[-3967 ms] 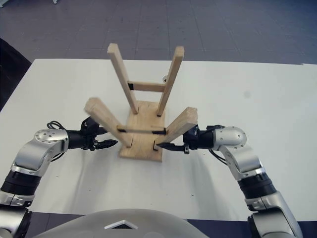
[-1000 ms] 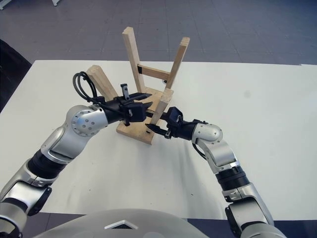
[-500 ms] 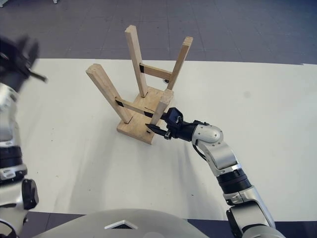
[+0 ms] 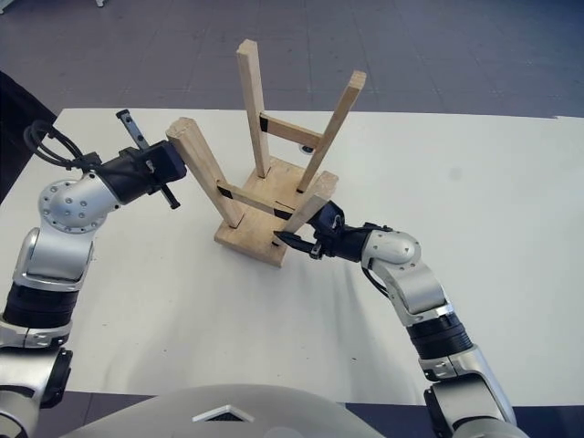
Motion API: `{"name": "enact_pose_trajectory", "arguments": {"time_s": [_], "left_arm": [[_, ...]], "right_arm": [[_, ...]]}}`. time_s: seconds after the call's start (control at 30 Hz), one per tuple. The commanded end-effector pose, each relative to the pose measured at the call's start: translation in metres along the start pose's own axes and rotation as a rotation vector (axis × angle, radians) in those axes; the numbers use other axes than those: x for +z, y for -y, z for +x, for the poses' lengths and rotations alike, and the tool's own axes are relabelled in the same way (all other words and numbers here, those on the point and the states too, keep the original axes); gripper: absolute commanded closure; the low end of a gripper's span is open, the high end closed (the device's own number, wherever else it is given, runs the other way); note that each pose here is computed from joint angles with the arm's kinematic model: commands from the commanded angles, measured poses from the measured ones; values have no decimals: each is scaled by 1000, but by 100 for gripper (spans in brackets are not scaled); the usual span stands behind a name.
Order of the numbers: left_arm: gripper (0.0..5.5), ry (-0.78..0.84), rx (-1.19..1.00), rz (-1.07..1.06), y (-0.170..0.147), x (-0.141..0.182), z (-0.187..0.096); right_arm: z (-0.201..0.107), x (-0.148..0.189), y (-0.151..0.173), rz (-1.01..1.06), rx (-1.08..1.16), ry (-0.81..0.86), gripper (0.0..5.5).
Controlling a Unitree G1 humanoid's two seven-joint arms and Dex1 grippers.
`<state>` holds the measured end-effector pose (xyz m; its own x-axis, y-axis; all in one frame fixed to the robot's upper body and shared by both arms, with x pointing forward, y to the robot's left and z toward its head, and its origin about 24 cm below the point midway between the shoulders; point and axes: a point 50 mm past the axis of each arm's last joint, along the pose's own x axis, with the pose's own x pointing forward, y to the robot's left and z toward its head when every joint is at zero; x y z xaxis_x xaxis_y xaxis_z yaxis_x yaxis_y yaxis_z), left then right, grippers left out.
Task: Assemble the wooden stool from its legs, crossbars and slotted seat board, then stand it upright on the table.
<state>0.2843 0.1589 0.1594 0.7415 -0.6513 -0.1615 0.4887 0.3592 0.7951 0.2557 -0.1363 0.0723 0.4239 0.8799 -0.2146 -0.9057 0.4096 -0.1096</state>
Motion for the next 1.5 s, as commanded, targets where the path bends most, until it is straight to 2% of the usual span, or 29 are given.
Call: {"name": "enact_pose_trajectory", "arguments": {"time_s": [0.03,0.17,0.27,0.4,0.47,0.57,0.63,0.7,0.77,0.87,0.9,0.97,1.07,1.17,1.23,1.37,1.5], "left_arm": [[540,275,-197,57,33,55,6],[540,8,-144,-77,42,-11,-9],[540,-150,0,-183,30,-58,-26],[540,-305,146,-264,14,-107,-50],[540,-354,203,-264,6,-120,-60],[540,-330,242,-240,-9,-117,-55],[540,-247,180,-195,-6,-98,-36],[540,-121,106,-132,1,-67,-14],[540,52,-6,-74,24,-21,-2],[540,307,-155,8,55,43,-6],[540,318,-165,1,58,49,-8],[540,247,-172,-13,58,37,-9],[540,-98,-80,-69,47,-38,-20],[540,-284,68,-206,38,-82,-30],[540,-325,77,-267,47,-91,-29],[540,-335,-18,-358,84,-88,-17],[540,-302,-37,-383,93,-77,-2]], "right_arm": [[4,-41,-11,98,53,-262,347],[0,-48,-13,100,62,-301,347],[-3,-53,-14,103,64,-322,347],[-6,-56,-14,107,71,-346,347],[-8,-58,-14,102,73,-373,347],[-12,-65,-16,110,74,-401,347],[-13,-67,-19,119,76,-405,347],[-12,-67,-20,121,79,-404,347],[-10,-65,-18,116,77,-398,347],[-11,-65,-19,128,62,-391,347],[-12,-66,-21,136,60,-392,347],[-12,-68,-24,144,54,-392,347],[-8,-66,-20,135,38,-381,347],[-6,-63,-11,90,13,-382,347],[-4,-63,-6,52,6,-408,347],[-6,-65,5,-3,-9,-455,347],[-1,-68,9,-58,-34,-442,347]]}}
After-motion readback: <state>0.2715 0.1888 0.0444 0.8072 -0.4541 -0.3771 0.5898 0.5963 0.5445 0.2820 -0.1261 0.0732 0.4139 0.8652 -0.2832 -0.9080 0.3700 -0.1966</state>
